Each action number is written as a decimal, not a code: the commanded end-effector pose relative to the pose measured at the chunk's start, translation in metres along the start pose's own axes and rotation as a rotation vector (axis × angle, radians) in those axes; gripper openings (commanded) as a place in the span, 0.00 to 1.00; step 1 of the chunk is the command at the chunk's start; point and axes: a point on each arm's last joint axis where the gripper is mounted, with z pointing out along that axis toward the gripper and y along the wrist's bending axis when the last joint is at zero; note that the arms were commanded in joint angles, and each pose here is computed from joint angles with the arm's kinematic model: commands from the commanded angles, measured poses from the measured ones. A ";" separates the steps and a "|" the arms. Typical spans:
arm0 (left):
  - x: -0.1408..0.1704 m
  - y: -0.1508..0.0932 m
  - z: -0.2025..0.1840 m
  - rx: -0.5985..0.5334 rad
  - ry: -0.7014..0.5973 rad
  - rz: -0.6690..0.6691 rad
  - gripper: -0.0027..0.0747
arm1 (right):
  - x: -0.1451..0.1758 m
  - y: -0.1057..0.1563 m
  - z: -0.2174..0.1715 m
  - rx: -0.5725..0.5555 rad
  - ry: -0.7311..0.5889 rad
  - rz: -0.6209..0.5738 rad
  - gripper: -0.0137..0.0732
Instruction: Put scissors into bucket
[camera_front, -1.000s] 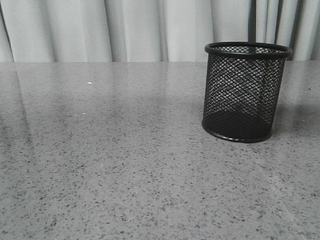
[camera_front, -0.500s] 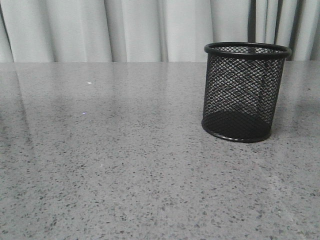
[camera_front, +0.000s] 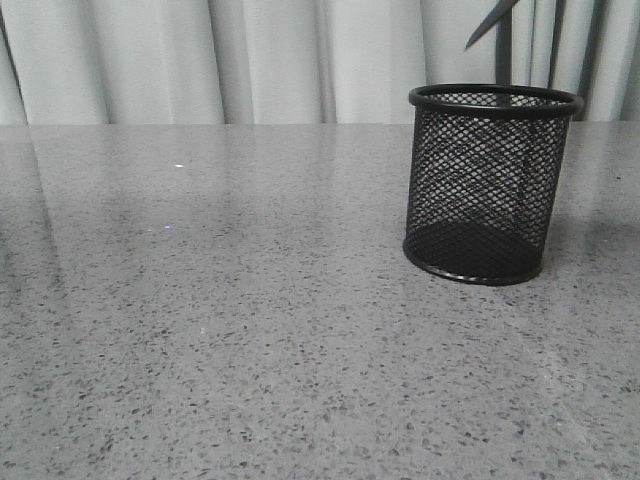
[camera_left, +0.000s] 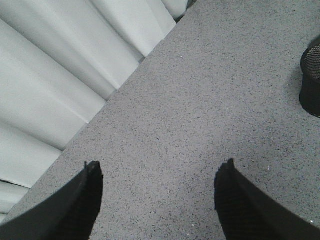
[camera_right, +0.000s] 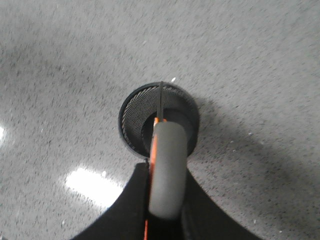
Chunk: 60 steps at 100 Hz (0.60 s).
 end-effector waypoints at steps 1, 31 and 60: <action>-0.010 0.002 -0.015 -0.050 -0.096 -0.014 0.62 | 0.006 0.006 -0.006 -0.017 0.026 -0.019 0.10; -0.010 0.002 -0.015 -0.050 -0.096 -0.014 0.62 | 0.014 0.000 0.008 0.013 0.087 -0.022 0.10; -0.010 0.002 -0.015 -0.050 -0.096 -0.014 0.62 | 0.013 -0.003 0.021 0.022 0.129 -0.016 0.10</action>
